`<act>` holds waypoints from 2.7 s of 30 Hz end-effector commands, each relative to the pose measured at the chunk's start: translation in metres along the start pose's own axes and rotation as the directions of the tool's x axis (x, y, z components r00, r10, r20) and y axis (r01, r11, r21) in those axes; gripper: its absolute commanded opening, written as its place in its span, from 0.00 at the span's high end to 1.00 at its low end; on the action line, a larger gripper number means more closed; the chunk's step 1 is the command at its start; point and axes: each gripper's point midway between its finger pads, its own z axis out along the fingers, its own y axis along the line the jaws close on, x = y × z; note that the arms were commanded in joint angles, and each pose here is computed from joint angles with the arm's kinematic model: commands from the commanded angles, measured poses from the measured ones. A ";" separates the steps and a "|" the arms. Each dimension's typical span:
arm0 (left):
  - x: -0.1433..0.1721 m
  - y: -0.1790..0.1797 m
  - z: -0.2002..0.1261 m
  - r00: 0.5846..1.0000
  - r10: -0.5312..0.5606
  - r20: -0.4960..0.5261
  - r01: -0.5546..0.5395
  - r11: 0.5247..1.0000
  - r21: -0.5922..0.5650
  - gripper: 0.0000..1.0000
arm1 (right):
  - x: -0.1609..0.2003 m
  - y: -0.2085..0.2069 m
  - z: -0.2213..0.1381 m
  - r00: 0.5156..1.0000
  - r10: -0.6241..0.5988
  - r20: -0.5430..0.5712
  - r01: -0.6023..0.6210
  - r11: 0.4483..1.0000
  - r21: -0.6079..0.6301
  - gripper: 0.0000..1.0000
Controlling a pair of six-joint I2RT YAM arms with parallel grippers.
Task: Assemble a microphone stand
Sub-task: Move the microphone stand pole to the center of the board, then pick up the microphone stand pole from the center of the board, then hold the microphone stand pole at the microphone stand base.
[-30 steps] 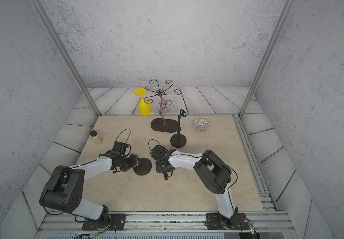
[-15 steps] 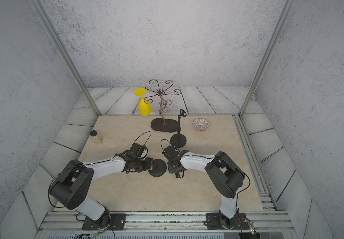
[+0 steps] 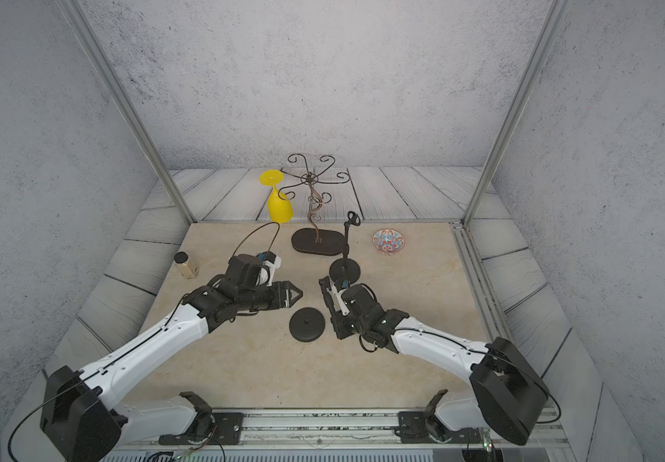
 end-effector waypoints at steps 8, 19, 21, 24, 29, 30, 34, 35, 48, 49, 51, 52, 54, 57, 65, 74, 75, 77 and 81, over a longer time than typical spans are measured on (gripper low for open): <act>0.006 -0.039 0.032 0.996 -0.018 -0.085 0.027 0.995 0.098 0.46 | -0.016 0.044 -0.029 0.988 -0.059 0.142 0.091 0.968 -0.232 0.97; 0.002 -0.044 0.037 0.998 -0.015 -0.064 0.021 0.995 0.094 0.52 | -0.004 0.050 -0.034 0.982 -0.123 0.140 0.156 0.953 -0.259 0.98; 0.001 -0.045 0.036 0.998 -0.013 -0.064 0.019 0.995 0.099 0.55 | -0.002 0.048 -0.035 0.982 -0.129 0.138 0.160 0.955 -0.250 0.98; 0.001 -0.046 0.036 0.998 -0.011 -0.064 0.018 0.995 0.101 0.59 | 0.000 0.049 -0.037 0.981 -0.137 0.140 0.170 0.952 -0.254 0.98; 0.003 -0.047 0.041 0.997 -0.011 -0.081 0.020 0.994 0.109 0.66 | 0.001 0.053 -0.042 0.973 -0.168 0.158 0.206 0.941 -0.270 0.99; 0.004 -0.047 0.042 0.996 -0.009 -0.085 0.019 0.994 0.111 0.67 | 0.001 0.053 -0.042 0.971 -0.176 0.163 0.215 0.938 -0.271 0.99; 0.003 -0.061 0.040 0.997 0.029 -0.072 -0.019 0.990 0.140 0.83 | -0.008 0.057 -0.048 0.951 -0.230 0.207 0.280 0.923 -0.265 0.98; 0.002 -0.064 0.038 0.997 0.047 -0.065 -0.037 0.989 0.141 0.85 | -0.011 0.058 -0.049 0.944 -0.247 0.219 0.300 0.918 -0.258 0.98; -0.018 -0.117 -0.014 0.916 0.377 0.135 -0.392 0.912 0.120 0.92 | -0.070 0.040 -0.046 0.839 -0.362 0.407 0.400 0.917 -0.009 0.98; -0.015 -0.116 -0.014 0.909 0.391 0.144 -0.408 0.906 0.114 0.92 | -0.068 0.037 -0.039 0.839 -0.349 0.417 0.385 0.923 -0.003 0.98; -0.007 -0.115 -0.010 0.900 0.412 0.142 -0.428 0.897 0.113 0.93 | -0.068 0.034 -0.028 0.829 -0.325 0.455 0.368 0.930 -0.006 0.98; -0.002 -0.115 -0.008 0.895 0.424 0.138 -0.439 0.891 0.113 0.93 | -0.066 0.032 -0.020 0.827 -0.317 0.464 0.362 0.932 -0.010 0.98; 0.006 -0.114 -0.003 0.887 0.446 0.122 -0.458 0.883 0.100 0.93 | -0.063 0.031 -0.007 0.827 -0.296 0.477 0.347 0.938 -0.021 0.98; 0.017 -0.109 0.005 0.874 0.479 0.085 -0.484 0.872 0.067 0.93 | -0.056 0.027 0.018 0.840 -0.285 0.462 0.338 0.940 -0.036 0.98; 0.028 -0.088 0.016 0.863 0.503 0.051 -0.503 0.864 0.004 0.93 | -0.047 0.029 0.054 0.820 -0.293 0.492 0.375 0.924 -0.074 0.97; 0.030 -0.062 0.023 0.875 0.480 0.055 -0.476 0.876 -0.073 0.93 | -0.032 0.033 0.088 0.833 -0.315 0.455 0.415 0.900 -0.136 0.97; 0.030 -0.061 0.023 0.876 0.479 0.058 -0.475 0.877 -0.073 0.93 | -0.030 0.032 0.091 0.836 -0.315 0.450 0.414 0.899 -0.140 0.97; 0.027 -0.061 0.024 0.870 0.489 0.059 -0.484 0.871 -0.081 0.94 | -0.026 0.028 0.096 0.839 -0.318 0.441 0.412 0.901 -0.133 0.97; 0.028 -0.056 0.030 0.869 0.494 0.041 -0.489 0.868 -0.093 0.94 | -0.019 0.020 0.104 0.848 -0.313 0.428 0.404 0.904 -0.138 0.97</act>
